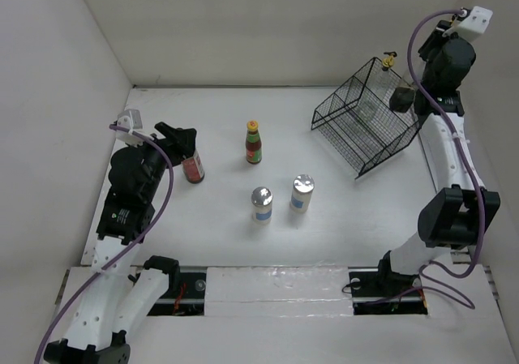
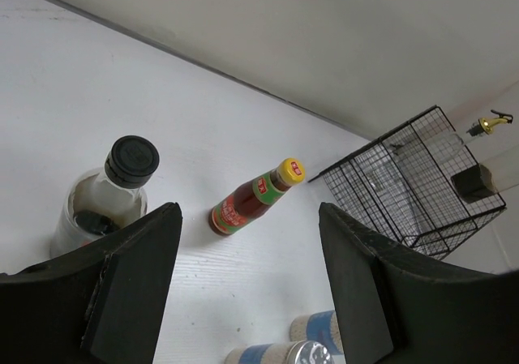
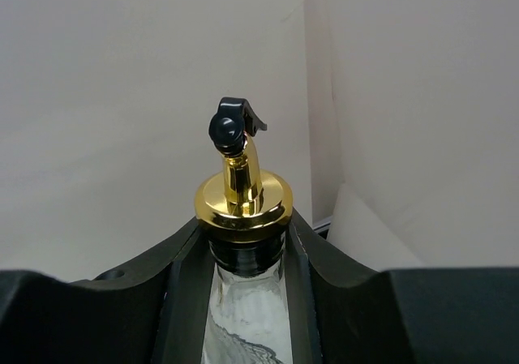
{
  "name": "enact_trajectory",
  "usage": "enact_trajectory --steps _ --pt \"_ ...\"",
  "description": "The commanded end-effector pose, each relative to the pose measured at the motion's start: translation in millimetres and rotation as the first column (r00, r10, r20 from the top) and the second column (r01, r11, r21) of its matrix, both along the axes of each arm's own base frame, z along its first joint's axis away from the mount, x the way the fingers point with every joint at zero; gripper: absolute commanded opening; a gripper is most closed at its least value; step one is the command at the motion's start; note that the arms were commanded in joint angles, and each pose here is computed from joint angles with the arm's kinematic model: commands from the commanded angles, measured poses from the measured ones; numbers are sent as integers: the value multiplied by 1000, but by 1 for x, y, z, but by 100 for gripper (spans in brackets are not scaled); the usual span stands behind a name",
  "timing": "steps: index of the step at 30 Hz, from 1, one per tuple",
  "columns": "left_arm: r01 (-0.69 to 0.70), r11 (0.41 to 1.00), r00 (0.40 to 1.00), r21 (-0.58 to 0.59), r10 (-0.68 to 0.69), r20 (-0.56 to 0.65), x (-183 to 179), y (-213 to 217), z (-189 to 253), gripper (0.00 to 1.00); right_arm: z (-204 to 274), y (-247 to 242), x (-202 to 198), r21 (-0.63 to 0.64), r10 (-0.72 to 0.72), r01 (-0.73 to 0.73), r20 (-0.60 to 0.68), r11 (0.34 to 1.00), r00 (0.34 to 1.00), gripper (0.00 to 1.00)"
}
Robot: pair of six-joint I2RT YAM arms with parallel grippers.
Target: Organize the condiment bottles
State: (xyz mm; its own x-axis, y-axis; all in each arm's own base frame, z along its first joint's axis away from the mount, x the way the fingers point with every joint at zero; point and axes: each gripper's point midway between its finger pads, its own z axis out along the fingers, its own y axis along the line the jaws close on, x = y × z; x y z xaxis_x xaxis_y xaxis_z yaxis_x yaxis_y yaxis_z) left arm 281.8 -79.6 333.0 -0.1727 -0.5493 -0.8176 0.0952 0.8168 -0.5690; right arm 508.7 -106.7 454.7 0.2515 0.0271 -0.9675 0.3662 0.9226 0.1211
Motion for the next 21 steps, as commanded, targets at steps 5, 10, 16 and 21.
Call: enact_trajectory --steps 5,10,16,21 --pt "30 1000 999 4 -30 41 3 -6 8 64 12 1 1 8 -53 52 116 999 992 20" --pt "30 1000 998 3 -30 50 3 -6 10 64 50 -10 -16 36 -121 117 208 993 971 20" --pt "30 1000 998 3 -30 50 3 -6 10 64 40 -8 -15 59 -202 194 212 979 956 18" --pt "30 1000 999 4 -30 41 5 -7 7 64 40 -6 -16 88 -260 246 232 965 937 18"
